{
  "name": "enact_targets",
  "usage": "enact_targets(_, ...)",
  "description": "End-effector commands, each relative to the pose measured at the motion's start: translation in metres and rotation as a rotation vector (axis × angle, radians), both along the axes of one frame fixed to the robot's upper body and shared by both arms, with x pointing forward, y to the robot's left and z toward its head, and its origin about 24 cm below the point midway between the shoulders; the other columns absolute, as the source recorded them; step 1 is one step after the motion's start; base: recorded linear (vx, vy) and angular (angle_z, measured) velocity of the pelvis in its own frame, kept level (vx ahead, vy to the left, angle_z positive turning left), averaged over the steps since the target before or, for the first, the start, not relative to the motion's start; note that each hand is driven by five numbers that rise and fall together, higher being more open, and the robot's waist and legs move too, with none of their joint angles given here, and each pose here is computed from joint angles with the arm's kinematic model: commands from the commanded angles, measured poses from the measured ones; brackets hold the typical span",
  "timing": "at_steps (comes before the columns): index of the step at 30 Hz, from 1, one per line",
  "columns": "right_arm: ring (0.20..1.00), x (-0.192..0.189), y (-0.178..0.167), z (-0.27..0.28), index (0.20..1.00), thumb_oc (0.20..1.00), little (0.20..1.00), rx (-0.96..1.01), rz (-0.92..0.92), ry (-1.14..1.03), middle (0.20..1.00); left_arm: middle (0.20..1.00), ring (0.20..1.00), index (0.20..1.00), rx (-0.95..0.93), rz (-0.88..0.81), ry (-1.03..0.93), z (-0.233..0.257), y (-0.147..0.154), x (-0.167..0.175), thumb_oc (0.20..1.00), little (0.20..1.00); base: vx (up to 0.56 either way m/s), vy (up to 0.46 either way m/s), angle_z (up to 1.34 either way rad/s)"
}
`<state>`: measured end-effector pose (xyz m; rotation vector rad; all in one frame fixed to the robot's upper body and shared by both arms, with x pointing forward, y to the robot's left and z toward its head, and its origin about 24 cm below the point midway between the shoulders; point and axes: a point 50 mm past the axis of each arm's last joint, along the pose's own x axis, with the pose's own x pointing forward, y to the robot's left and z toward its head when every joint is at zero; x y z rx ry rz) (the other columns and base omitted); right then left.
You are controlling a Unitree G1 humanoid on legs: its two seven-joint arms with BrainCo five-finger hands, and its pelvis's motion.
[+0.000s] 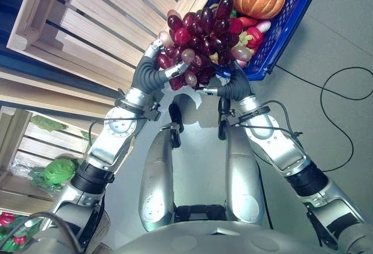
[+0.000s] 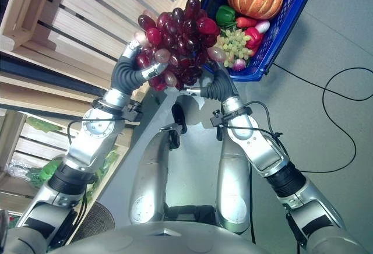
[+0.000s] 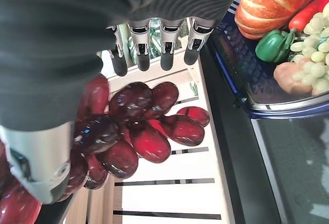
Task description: Pick up fruits and vegetables into the basket
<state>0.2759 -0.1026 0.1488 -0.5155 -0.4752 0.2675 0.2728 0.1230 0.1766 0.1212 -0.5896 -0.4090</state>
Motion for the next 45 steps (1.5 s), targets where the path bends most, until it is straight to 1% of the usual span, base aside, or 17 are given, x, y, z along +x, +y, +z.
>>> enact_targets(1, 1.000, -0.012, 0.020, 0.021, 1.000, 1.000, 1.000, 0.067, 0.085, -0.118, 1.000, 0.200, 0.200, 0.200, -0.035, -0.094, -0.102, 0.019, -0.016, -0.015, 0.200, 0.200, 0.00, 0.000, 0.00)
enact_targets(4, 1.000, -0.011, 0.023, 0.023, 1.000, 1.000, 1.000, 0.063, 0.095, -0.126, 1.000, 0.200, 0.200, 0.200, -0.022, -0.099, -0.091, 0.018, -0.019, -0.013, 0.200, 0.200, -0.05, -0.023, 0.01)
enact_targets(7, 1.000, -0.010, 0.027, 0.020, 1.000, 1.000, 1.000, 0.061, 0.118, -0.097, 1.000, 0.200, 0.200, 0.200, -0.013, -0.132, -0.057, 0.012, -0.022, -0.014, 0.200, 0.200, 0.02, -0.019, 0.00)
enact_targets(11, 1.000, -0.008, 0.032, 0.019, 1.000, 1.000, 1.000, 0.055, 0.152, -0.070, 1.000, 0.200, 0.200, 0.200, -0.014, -0.159, -0.059, 0.013, -0.026, -0.013, 0.200, 0.200, -0.02, -0.009, 0.00)
enact_targets(18, 1.000, -0.004, 0.044, 0.000, 1.000, 1.000, 1.000, 0.049, 0.184, 0.043, 1.000, 0.200, 0.200, 0.200, -0.068, -0.241, -0.048, 0.013, -0.036, -0.015, 0.200, 0.200, 0.01, -0.015, 0.03)
enact_targets(24, 1.000, -0.001, 0.050, -0.008, 1.000, 1.000, 1.000, 0.051, 0.187, 0.084, 1.000, 0.200, 0.200, 0.200, -0.112, -0.290, -0.039, 0.014, -0.042, -0.015, 0.200, 0.200, 0.00, -0.006, 0.03)
enact_targets(25, 0.878, -0.001, 0.050, -0.010, 0.878, 0.878, 0.878, 0.050, 0.191, 0.094, 0.878, 0.200, 0.200, 0.200, -0.121, -0.299, -0.041, 0.014, -0.042, -0.015, 0.200, 0.200, 0.07, 0.014, 0.02)
enact_targets(26, 0.200, 0.000, 0.053, -0.012, 0.200, 0.200, 0.200, 0.053, 0.204, 0.113, 0.200, 0.200, 0.200, 0.200, -0.135, -0.316, -0.045, 0.014, -0.044, -0.015, 0.200, 0.200, 0.00, 0.000, 0.00)
enact_targets(32, 0.200, 0.001, 0.058, -0.014, 0.200, 0.200, 0.200, 0.065, 0.255, 0.116, 0.200, 0.200, 0.200, 0.200, -0.138, -0.346, -0.047, 0.013, -0.050, -0.014, 0.200, 0.200, 0.00, 0.000, 0.00)
enact_targets(36, 0.200, 0.001, 0.058, -0.011, 0.200, 0.200, 0.200, 0.116, 0.299, 0.136, 0.200, 0.206, 0.206, 0.206, -0.119, -0.300, -0.075, 0.011, -0.048, -0.012, 0.206, 0.206, -0.02, -0.010, 0.00)
enact_targets(37, 0.200, 0.003, 0.058, -0.007, 0.200, 0.200, 0.200, 0.126, 0.310, 0.126, 0.200, 0.373, 0.373, 0.373, -0.116, -0.287, -0.094, 0.014, -0.047, -0.011, 0.373, 0.373, -0.08, -0.033, 0.00)
enact_targets(38, 0.200, 0.002, 0.057, -0.007, 0.200, 0.200, 0.200, 0.144, 0.323, 0.131, 0.200, 0.492, 0.492, 0.492, -0.114, -0.274, -0.105, 0.015, -0.046, -0.010, 0.492, 0.492, -0.07, -0.026, -0.01)
enact_targets(39, 0.200, 0.002, 0.056, -0.006, 0.200, 0.200, 0.200, 0.159, 0.329, 0.132, 0.200, 0.520, 0.520, 0.520, -0.108, -0.266, -0.120, 0.015, -0.046, -0.010, 0.520, 0.520, 0.00, 0.000, 0.00)
enact_targets(41, 0.200, 0.002, 0.055, -0.005, 0.200, 0.200, 0.200, 0.184, 0.338, 0.135, 0.200, 0.492, 0.492, 0.492, -0.095, -0.254, -0.137, 0.014, -0.044, -0.010, 0.492, 0.492, 0.00, 0.000, 0.00)
enact_targets(43, 0.200, 0.002, 0.051, -0.003, 0.200, 0.200, 0.200, 0.244, 0.357, 0.140, 0.200, 0.583, 0.583, 0.583, -0.087, -0.225, -0.186, 0.016, -0.042, -0.012, 0.583, 0.583, 0.00, 0.000, 0.00)
enact_targets(44, 0.200, 0.002, 0.050, -0.002, 0.200, 0.200, 0.200, 0.261, 0.361, 0.139, 0.200, 0.915, 0.915, 0.915, -0.086, -0.222, -0.194, 0.017, -0.042, -0.012, 0.915, 0.915, 0.00, 0.000, 0.00)
enact_targets(45, 0.200, 0.003, 0.048, -0.001, 0.200, 0.200, 0.200, 0.288, 0.361, 0.131, 0.200, 1.000, 1.000, 1.000, -0.079, -0.206, -0.216, 0.018, -0.041, -0.013, 1.000, 1.000, 0.00, 0.000, 0.00)
